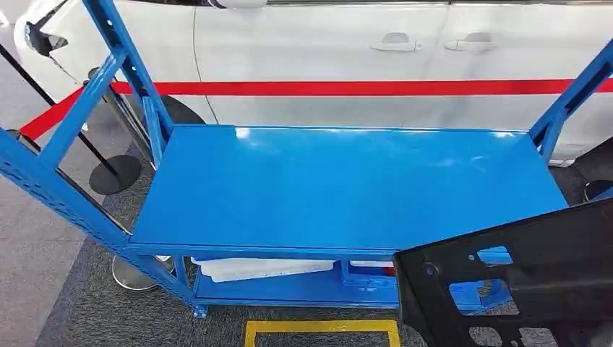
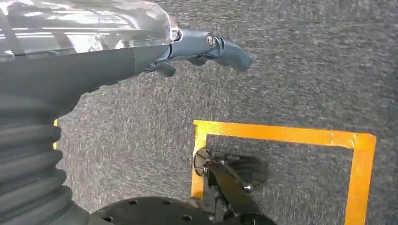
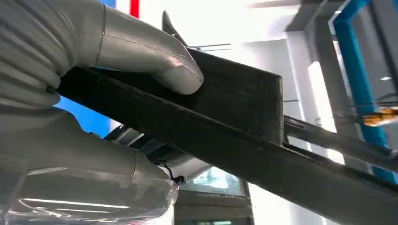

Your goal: Take the parts from the cabinet and place them on the table.

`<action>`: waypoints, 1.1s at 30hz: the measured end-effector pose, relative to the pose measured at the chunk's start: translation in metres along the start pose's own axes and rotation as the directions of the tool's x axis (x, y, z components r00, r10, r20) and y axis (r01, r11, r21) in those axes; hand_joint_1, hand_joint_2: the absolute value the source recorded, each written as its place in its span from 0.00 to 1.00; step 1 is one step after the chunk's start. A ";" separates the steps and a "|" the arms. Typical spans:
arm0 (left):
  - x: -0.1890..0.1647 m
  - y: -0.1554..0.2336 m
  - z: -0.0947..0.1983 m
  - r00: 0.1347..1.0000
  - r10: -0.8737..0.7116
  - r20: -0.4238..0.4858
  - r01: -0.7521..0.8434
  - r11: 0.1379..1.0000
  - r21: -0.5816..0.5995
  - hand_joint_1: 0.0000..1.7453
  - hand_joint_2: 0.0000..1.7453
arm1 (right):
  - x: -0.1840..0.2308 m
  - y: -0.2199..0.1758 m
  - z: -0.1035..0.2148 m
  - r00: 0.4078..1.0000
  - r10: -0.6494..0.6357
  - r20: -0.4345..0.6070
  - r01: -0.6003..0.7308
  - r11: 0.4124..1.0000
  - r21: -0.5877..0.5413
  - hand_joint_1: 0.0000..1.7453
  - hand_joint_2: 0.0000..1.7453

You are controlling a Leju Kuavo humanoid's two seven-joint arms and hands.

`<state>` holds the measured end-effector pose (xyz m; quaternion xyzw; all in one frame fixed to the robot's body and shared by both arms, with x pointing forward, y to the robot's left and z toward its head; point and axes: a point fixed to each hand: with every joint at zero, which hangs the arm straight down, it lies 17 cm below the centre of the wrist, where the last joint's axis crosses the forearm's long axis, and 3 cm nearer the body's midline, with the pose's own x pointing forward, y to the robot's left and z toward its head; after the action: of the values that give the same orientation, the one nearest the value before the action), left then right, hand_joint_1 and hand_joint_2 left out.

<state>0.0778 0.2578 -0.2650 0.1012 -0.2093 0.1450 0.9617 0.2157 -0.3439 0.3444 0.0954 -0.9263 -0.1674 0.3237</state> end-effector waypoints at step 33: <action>-0.016 0.018 0.004 0.988 0.094 -0.122 -0.070 0.980 0.184 0.00 1.00 | -0.065 0.108 -0.002 0.973 -0.194 -0.126 0.215 0.960 0.182 1.00 1.00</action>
<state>0.0571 0.2699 -0.2659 0.1688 -0.1361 0.2091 0.9536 0.2593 -0.2261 0.3488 0.2305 -0.9048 -0.1031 0.3430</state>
